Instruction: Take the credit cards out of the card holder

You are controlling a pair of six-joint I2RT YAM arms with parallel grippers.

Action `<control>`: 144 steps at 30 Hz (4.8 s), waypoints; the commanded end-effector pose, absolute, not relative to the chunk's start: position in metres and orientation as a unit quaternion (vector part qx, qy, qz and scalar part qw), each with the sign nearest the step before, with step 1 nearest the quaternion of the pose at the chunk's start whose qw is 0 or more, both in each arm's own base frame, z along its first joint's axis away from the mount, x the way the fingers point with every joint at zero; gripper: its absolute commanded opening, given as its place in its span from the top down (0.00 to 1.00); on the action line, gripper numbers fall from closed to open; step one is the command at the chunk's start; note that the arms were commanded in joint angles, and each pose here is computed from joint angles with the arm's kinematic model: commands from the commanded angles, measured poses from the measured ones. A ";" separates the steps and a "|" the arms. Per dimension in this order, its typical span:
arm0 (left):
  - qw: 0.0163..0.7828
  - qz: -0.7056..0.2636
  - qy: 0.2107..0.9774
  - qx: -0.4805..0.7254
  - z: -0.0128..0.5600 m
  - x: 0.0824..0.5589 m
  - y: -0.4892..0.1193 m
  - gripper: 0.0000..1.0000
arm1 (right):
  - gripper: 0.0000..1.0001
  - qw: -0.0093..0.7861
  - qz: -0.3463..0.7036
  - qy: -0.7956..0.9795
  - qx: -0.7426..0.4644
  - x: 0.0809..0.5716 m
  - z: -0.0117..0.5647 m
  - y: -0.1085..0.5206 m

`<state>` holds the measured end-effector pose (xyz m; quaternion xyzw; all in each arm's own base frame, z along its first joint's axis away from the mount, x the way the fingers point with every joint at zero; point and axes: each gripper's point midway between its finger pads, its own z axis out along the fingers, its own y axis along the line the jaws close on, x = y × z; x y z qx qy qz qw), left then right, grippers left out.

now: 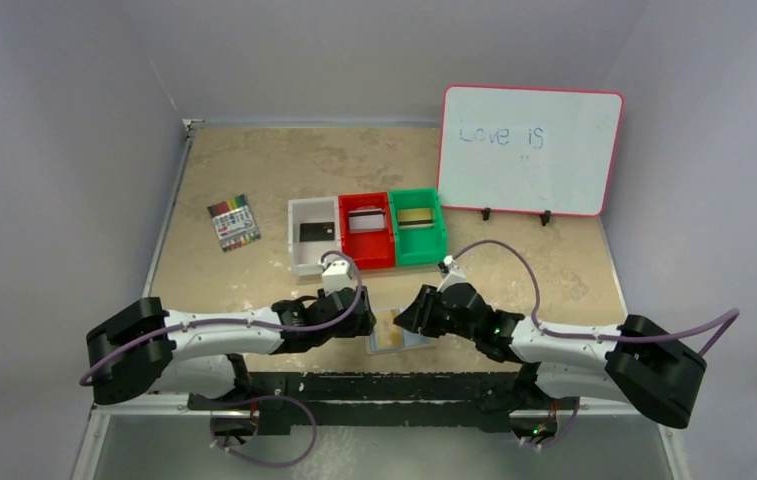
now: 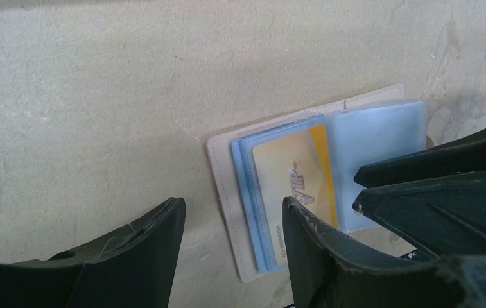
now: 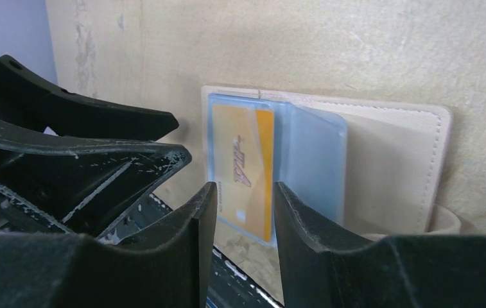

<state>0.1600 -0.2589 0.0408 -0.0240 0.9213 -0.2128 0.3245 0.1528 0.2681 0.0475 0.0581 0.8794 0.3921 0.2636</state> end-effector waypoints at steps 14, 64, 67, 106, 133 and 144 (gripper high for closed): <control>0.309 -0.253 0.917 0.008 0.051 0.159 -0.301 0.54 | 0.67 0.254 0.415 0.871 0.073 0.153 0.042 0.270; 0.318 -0.158 0.933 0.053 0.032 0.158 -0.299 1.00 | 1.00 0.231 0.453 0.848 0.149 0.158 0.045 0.274; 0.326 -0.150 0.932 0.049 0.033 0.160 -0.295 1.00 | 1.00 0.236 0.440 0.852 0.159 0.157 0.040 0.265; 0.346 -0.074 0.928 0.117 0.041 0.163 -0.303 0.57 | 1.00 0.250 0.388 0.871 0.167 0.154 0.023 0.238; 0.353 -0.019 0.924 0.145 0.029 0.155 -0.309 0.79 | 0.74 0.245 0.426 0.846 0.206 0.153 0.034 0.238; 0.366 -0.025 0.920 0.136 0.036 0.157 -0.308 0.80 | 0.81 0.229 0.442 0.843 0.203 0.150 0.032 0.246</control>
